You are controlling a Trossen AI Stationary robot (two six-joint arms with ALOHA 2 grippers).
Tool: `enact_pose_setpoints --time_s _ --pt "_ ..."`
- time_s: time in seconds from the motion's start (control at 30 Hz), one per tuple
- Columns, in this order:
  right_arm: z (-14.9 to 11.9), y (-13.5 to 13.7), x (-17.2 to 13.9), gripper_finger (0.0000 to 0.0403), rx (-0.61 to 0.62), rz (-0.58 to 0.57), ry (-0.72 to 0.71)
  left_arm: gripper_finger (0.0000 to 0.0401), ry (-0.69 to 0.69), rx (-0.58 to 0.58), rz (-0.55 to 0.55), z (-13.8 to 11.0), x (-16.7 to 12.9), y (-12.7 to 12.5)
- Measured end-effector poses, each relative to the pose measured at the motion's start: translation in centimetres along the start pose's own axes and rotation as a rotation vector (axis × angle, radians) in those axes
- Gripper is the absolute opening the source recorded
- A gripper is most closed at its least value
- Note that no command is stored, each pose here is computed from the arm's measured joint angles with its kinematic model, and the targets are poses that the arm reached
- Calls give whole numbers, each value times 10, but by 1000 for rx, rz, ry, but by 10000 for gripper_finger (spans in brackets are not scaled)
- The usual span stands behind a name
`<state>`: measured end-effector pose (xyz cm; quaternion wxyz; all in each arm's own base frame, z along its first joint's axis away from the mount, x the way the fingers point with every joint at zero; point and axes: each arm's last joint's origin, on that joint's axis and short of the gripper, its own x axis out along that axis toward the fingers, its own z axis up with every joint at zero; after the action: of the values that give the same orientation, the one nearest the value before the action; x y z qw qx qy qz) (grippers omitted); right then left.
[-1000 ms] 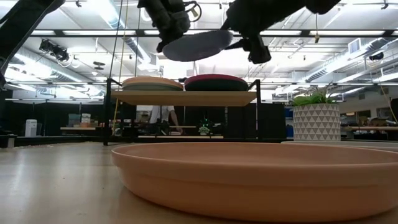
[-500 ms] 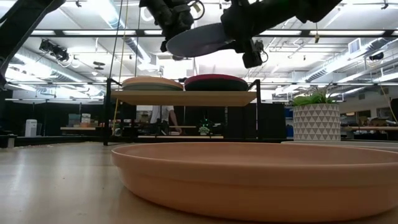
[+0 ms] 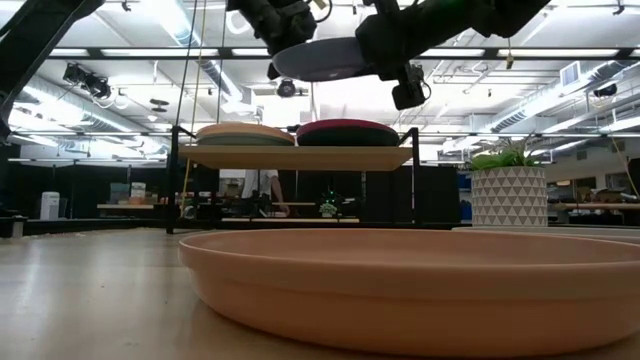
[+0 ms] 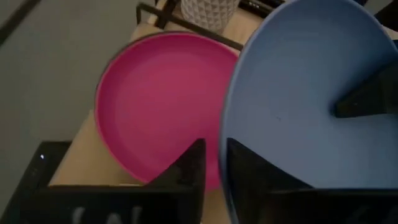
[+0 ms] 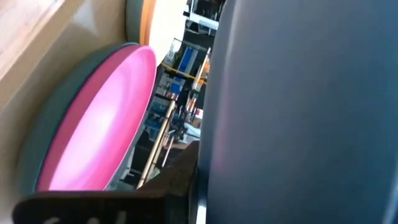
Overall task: Place and stack plates onto a shelf
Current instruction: Stack the blue plate on top of the pink plate on the shelf
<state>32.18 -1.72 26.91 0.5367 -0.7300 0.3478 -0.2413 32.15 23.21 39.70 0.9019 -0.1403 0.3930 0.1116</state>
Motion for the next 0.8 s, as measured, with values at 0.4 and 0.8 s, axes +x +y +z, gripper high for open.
enact_pose_setpoints --time_s 0.4,0.8 --pt "-3 -2 -1 83 43 13 102 198 -235 148 140 23 -52 9" --pt "-1 0 -7 82 127 41 189 224 -301 211 231 13 -107 9"
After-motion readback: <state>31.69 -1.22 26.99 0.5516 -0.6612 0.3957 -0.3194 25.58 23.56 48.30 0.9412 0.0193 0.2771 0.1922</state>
